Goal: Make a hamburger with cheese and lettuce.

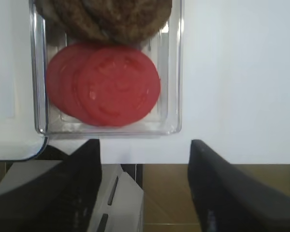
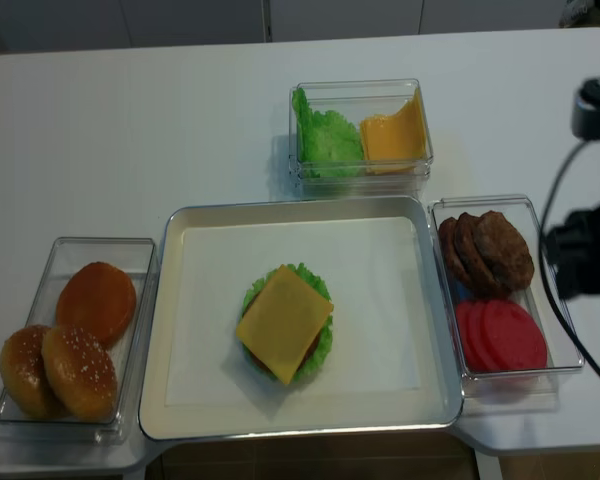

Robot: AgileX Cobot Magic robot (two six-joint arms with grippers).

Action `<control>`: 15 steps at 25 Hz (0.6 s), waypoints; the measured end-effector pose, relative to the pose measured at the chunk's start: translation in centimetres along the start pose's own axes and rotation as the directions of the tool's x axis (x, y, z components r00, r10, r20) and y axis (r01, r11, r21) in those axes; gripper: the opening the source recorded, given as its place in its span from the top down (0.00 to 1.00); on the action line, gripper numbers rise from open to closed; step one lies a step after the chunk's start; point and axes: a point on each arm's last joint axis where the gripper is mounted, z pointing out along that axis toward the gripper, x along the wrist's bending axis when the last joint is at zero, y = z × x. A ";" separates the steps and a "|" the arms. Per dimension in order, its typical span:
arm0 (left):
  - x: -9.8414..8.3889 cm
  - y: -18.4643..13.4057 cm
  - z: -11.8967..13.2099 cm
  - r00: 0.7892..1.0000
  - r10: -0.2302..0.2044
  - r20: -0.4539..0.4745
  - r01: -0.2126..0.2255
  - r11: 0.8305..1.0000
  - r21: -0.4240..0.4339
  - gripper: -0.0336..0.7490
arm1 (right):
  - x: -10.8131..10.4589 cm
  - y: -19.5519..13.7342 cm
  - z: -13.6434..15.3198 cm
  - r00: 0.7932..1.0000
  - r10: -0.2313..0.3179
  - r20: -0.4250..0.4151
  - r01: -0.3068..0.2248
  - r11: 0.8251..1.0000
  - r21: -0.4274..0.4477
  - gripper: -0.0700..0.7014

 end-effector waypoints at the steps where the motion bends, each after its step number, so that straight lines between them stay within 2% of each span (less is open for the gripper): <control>1: 0.0 0.0 0.0 1.000 0.000 0.000 0.000 1.000 0.000 0.43 | -0.1 -1.0 -0.5 1.000 0.005 -0.002 -0.005 1.000 -0.021 0.33; 6: 0.0 0.0 0.0 1.000 0.000 0.000 0.000 1.000 0.000 0.43 | -0.4 -6.1 -2.4 1.000 0.010 -0.015 -0.011 0.994 -0.111 0.33; 9: 0.0 0.0 0.0 1.000 0.001 -0.002 -0.001 1.000 0.000 0.43 | -0.5 -8.5 -3.5 1.000 0.010 -0.025 -0.015 0.983 -0.184 0.33; 11: 0.0 0.0 0.0 1.000 0.001 -0.002 -0.001 1.000 0.000 0.43 | -0.6 -10.3 -4.2 0.999 0.012 -0.031 -0.019 0.970 -0.243 0.33; 15: 0.0 0.0 0.0 1.000 0.001 -0.002 -0.001 1.000 0.000 0.43 | -0.8 -13.6 -5.6 0.999 0.005 -0.042 -0.020 0.932 -0.361 0.33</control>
